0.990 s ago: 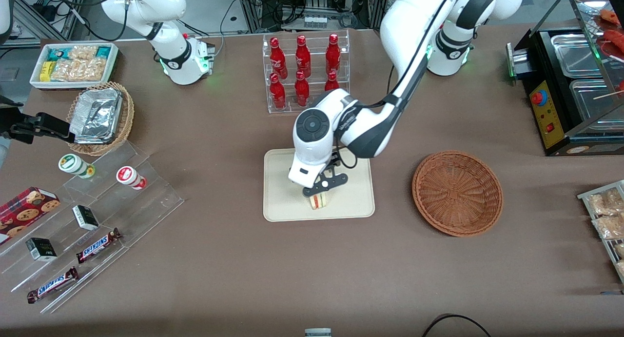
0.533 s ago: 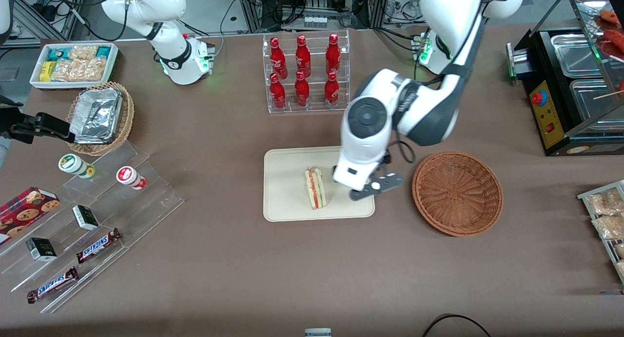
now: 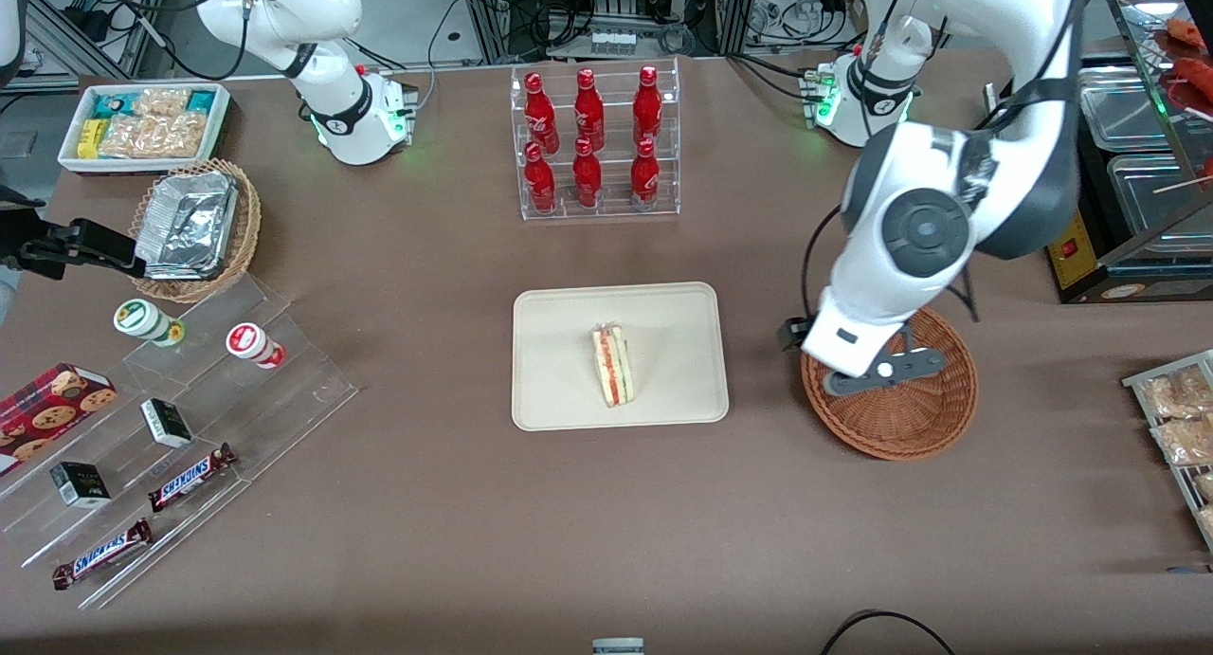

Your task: Place sandwich from basket to tray

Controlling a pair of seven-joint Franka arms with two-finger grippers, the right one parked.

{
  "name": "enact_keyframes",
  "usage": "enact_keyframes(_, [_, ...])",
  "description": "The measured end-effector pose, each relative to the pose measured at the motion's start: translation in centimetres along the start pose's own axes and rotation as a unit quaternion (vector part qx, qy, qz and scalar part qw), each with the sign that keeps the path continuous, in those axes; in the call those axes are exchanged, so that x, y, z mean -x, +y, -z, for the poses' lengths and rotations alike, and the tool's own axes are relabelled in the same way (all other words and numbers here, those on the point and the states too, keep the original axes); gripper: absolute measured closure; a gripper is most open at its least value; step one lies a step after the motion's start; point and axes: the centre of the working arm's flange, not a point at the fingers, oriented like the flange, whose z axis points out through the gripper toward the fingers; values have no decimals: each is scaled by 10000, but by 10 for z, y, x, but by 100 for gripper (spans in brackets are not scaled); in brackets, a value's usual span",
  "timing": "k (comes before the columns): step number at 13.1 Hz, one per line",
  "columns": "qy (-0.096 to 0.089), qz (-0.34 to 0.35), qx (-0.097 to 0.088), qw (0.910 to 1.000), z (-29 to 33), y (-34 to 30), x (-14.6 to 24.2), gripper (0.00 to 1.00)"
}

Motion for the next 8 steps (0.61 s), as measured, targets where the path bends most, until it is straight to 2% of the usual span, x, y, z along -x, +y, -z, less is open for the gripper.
enact_keyframes(2, [-55,-225,101,9997,14,-25,-1,0])
enact_keyframes(4, [-262,-559,237,9978,33,-70,-5,0])
enact_keyframes(6, [-394,-925,376,9942,57,-105,3,0])
enact_keyframes(8, [-386,-1271,471,9900,81,-131,13,0])
